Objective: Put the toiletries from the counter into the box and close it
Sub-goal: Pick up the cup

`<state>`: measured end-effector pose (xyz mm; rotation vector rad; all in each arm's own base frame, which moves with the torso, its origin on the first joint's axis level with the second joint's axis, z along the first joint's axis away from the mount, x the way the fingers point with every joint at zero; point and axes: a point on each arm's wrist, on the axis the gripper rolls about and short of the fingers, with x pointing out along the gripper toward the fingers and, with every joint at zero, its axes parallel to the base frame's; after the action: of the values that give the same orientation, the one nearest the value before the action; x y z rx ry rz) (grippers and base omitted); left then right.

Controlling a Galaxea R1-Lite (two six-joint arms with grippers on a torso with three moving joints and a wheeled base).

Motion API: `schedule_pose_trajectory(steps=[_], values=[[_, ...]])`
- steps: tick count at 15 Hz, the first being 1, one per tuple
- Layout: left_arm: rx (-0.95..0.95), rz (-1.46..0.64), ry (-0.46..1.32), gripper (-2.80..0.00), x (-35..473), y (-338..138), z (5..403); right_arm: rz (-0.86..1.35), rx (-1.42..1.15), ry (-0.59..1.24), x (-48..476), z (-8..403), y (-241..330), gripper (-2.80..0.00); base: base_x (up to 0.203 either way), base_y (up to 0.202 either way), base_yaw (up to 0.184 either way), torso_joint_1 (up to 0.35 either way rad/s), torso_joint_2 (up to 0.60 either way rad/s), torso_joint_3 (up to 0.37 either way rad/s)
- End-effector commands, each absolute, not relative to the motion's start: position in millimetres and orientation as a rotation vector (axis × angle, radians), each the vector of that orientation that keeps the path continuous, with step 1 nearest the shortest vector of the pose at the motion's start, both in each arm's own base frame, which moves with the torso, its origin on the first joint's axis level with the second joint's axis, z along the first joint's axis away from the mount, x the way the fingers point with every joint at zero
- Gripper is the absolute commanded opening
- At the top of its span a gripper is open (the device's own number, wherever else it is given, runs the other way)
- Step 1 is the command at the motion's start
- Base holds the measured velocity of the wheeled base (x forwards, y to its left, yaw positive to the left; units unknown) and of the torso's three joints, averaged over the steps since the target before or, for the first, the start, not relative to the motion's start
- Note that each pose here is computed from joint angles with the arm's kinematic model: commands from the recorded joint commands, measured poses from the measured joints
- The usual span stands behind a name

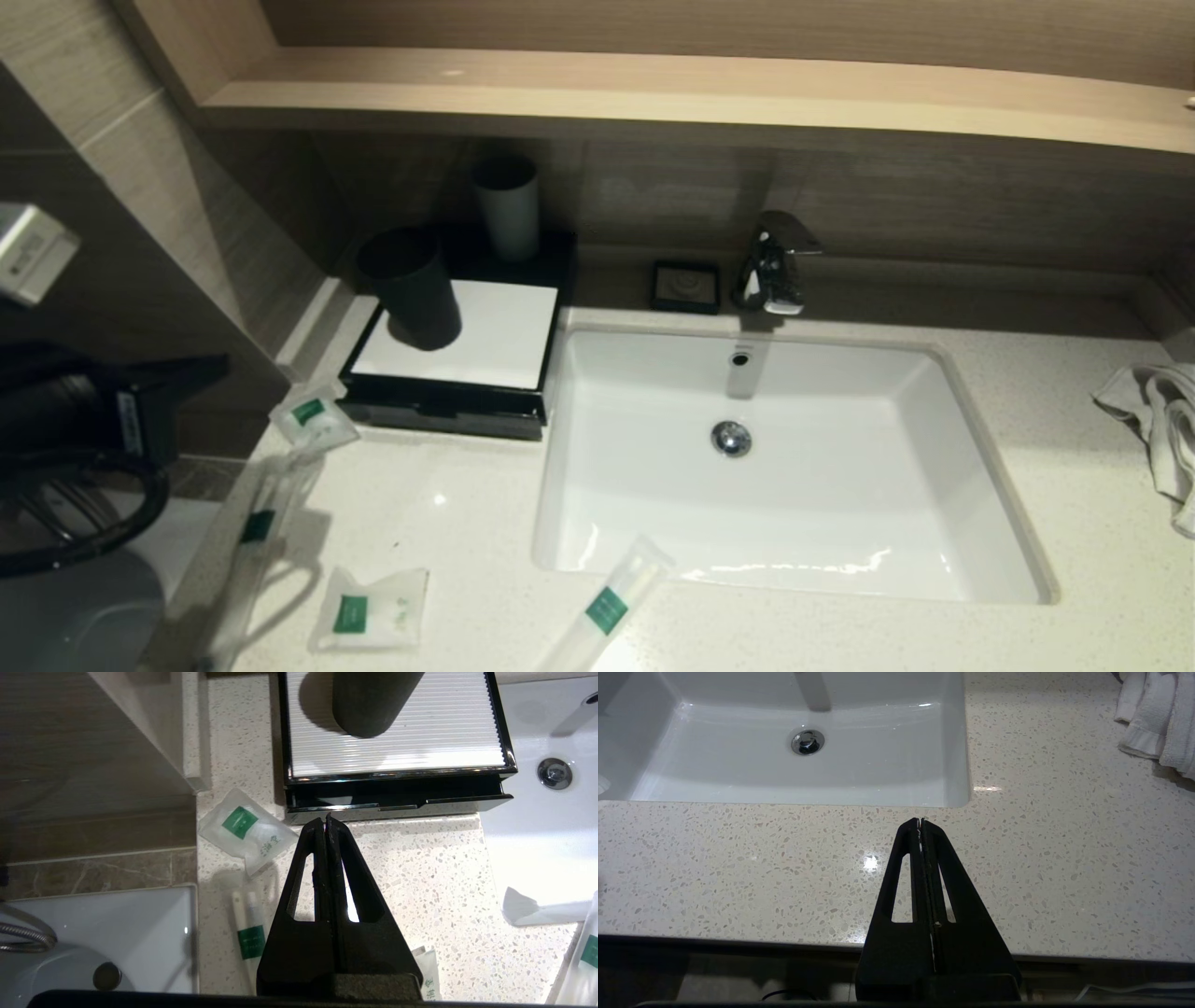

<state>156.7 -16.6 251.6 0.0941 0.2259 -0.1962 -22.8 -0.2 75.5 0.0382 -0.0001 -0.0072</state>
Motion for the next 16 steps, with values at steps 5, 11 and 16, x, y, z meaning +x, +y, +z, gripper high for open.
schedule_pose_trajectory(steps=[5, 11, 16], values=[[0.076, -0.258, 0.254, -2.8, 198, -37, 236, -0.009, 0.038, 0.0, -23, 75, 0, -2.8, 0.0, 0.0, 0.0, 0.0, 0.0, 0.0], [0.075, -0.235, 0.251, -2.8, 219, -45, 227, -0.008, 0.038, 0.0, -23, 75, 0, -2.8, 0.0, 0.0, 0.0, 0.0, 0.0, 0.0], [0.061, -0.242, 0.27, -2.8, 230, -52, 218, -0.009, 0.038, 0.0, -23, 75, 0, -2.8, 0.0, 0.0, 0.0, 0.0, 0.0, 0.0]])
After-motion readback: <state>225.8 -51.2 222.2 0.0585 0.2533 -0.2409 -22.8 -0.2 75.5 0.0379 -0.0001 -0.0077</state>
